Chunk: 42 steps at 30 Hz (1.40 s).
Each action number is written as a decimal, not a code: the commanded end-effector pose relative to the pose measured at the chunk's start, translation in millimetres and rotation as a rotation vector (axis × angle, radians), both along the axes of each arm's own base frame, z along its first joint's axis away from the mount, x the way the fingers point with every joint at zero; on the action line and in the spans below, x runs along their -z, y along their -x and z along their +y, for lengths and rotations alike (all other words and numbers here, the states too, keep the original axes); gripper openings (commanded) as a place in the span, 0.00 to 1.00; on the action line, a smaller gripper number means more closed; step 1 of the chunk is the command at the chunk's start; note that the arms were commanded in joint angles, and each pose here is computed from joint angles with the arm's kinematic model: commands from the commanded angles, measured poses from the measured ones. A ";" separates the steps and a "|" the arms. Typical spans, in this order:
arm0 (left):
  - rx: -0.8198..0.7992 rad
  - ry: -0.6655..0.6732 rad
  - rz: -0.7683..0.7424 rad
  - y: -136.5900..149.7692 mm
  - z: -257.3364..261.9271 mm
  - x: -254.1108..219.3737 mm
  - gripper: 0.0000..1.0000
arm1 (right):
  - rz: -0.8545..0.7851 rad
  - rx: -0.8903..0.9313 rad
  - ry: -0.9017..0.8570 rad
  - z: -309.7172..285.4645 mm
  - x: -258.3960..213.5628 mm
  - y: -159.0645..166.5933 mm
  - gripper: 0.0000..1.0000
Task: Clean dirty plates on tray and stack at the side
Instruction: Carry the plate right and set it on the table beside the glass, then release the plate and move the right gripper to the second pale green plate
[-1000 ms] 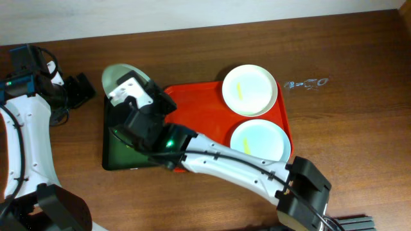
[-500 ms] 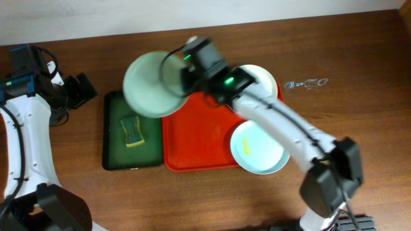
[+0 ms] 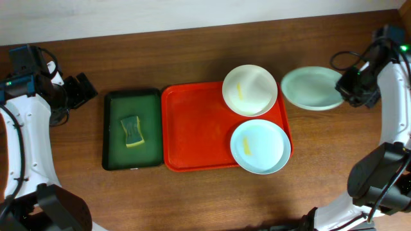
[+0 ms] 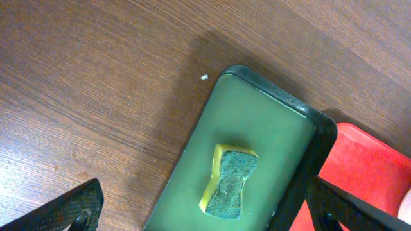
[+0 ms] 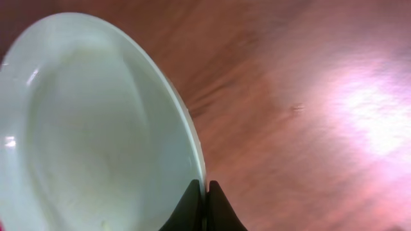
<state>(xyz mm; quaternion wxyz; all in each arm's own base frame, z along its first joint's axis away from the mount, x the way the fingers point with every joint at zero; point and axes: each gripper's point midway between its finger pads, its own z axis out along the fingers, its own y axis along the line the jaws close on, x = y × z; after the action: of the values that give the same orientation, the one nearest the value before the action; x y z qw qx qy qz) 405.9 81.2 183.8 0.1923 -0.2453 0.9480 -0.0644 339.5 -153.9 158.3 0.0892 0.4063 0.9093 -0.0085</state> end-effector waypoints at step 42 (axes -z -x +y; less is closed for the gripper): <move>-0.007 0.011 -0.022 -2.7 -0.6 -7.4 0.99 | 0.352 -0.525 -0.323 152.8 124.5 99.7 0.49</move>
<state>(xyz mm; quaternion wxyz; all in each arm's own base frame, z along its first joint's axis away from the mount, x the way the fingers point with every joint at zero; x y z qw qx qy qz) 405.7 81.2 183.9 0.1920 -0.2453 0.9481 -0.0644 239.4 -18.3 36.6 -0.1373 0.1542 0.9774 0.0445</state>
